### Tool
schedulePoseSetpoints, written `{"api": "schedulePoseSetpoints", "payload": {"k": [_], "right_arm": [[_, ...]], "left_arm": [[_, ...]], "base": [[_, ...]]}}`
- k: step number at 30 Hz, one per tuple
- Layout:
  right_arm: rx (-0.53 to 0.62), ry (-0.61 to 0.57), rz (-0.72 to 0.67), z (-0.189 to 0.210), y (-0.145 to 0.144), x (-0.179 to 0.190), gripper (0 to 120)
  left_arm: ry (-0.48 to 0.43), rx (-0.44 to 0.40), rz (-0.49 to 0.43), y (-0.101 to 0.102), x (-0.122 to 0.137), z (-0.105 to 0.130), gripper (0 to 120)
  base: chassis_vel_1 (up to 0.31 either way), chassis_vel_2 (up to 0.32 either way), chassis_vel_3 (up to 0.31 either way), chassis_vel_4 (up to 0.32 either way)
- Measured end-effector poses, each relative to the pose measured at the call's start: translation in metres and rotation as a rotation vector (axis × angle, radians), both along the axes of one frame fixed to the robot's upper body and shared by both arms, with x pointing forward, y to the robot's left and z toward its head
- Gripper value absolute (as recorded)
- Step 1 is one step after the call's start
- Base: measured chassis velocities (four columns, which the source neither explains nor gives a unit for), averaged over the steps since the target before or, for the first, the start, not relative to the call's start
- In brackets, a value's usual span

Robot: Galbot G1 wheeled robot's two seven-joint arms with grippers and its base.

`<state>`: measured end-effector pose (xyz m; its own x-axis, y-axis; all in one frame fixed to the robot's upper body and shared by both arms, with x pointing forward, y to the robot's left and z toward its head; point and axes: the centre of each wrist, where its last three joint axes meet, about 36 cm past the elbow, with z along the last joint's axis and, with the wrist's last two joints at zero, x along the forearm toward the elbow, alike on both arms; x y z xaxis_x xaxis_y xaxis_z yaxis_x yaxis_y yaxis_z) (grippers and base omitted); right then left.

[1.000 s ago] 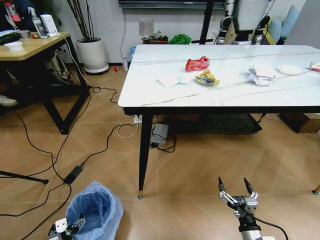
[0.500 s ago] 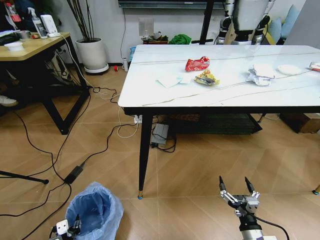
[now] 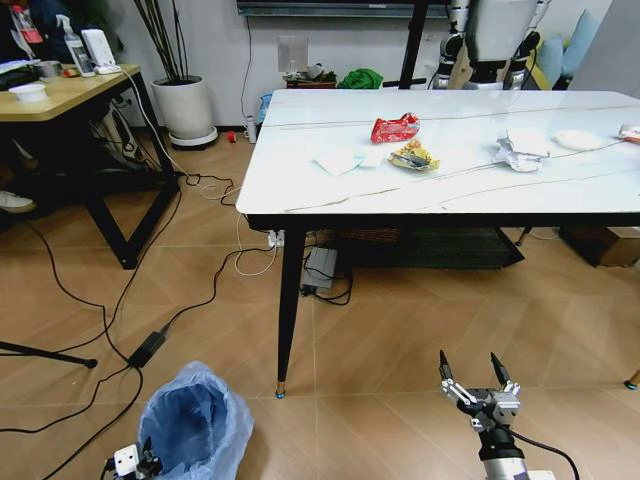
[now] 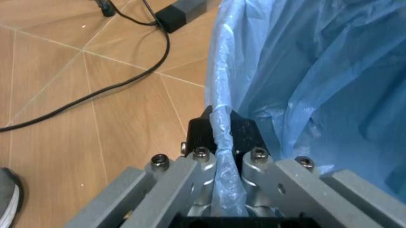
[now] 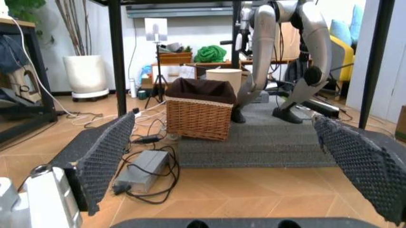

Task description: Pick up the trash bin and place the trash from the table into it.

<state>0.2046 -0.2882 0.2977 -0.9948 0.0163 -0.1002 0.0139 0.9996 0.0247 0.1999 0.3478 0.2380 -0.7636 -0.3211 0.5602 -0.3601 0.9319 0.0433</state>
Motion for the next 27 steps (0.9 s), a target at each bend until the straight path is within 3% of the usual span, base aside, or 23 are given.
{"api": "schedulePoseSetpoints", "payload": {"k": [9,16,27], "right_arm": [[-0.006,0.002,0.007,0.003,0.001,0.000,100],[-0.044,0.022,0.013,0.004,-0.009,-0.007,100],[-0.098,0.034,0.021,0.010,-0.028,-0.015,100]], "left_arm": [[-0.074,0.014,-0.052,-0.017,-0.003,0.026,0],[-0.241,-0.011,-0.248,-0.018,-0.009,0.077,0],[-0.298,-0.053,-0.401,-0.042,-0.020,0.120,0]], "base": [[0.000,0.000,0.000,0.000],[0.000,0.000,0.000,0.000],[0.000,0.000,0.000,0.000]]}}
